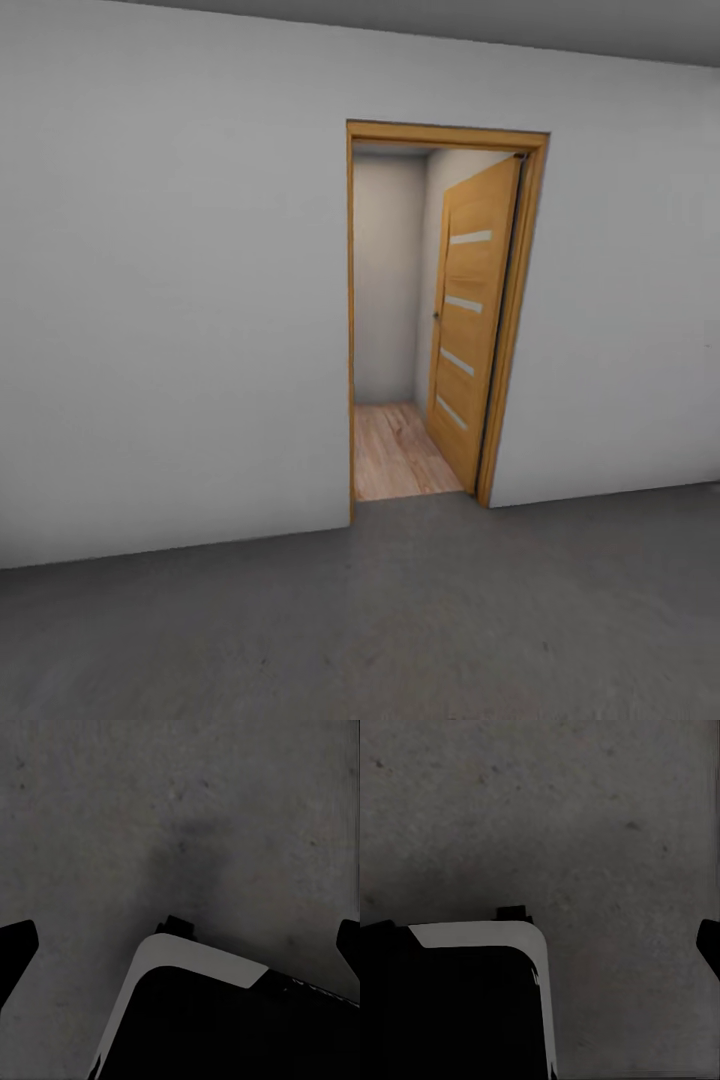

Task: Move the two storage containers from the living room to the garage. In the garage, place one container on the floor and stack the other container on top of it (either order is fine).

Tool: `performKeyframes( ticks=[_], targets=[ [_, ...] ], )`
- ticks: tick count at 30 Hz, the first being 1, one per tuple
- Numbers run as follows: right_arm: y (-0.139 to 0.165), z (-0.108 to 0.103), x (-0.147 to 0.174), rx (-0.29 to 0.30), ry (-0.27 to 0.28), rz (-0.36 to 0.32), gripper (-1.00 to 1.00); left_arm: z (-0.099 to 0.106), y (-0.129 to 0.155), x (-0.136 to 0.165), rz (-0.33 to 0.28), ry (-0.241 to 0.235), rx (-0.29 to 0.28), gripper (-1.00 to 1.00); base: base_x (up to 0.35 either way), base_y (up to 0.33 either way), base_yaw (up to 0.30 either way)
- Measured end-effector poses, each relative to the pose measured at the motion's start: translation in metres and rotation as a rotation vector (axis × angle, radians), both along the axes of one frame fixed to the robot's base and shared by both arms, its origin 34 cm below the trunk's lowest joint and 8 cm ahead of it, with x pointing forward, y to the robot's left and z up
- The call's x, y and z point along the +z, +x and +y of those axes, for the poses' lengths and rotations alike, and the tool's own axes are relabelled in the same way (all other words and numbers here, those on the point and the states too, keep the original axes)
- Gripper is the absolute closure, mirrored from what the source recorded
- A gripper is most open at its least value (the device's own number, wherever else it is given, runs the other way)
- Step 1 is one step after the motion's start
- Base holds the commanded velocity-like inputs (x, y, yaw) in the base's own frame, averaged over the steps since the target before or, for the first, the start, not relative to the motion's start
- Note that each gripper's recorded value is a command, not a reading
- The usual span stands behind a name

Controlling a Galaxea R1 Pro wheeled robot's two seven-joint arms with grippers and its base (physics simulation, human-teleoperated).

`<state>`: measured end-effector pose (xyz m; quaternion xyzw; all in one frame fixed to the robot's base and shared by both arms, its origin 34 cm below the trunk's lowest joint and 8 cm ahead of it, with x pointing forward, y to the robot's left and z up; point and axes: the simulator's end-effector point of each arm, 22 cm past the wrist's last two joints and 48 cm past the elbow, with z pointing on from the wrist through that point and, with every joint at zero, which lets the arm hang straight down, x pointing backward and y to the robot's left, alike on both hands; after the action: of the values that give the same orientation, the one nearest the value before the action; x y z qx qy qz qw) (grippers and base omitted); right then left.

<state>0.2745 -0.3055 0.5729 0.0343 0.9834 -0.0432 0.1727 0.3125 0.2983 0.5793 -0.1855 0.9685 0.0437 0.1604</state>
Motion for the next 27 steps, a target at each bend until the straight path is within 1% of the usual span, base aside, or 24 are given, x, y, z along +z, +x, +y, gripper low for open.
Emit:
performKeyframes(
  ticks=[27],
  targets=[
    [0.0,0.0002,0.0,0.0,0.0,0.0,-1.0,-0.0015,-0.0003,-0.0002,0.002,-0.001,-0.006,-1.0,0.0,0.0,-0.3]
  ],
)
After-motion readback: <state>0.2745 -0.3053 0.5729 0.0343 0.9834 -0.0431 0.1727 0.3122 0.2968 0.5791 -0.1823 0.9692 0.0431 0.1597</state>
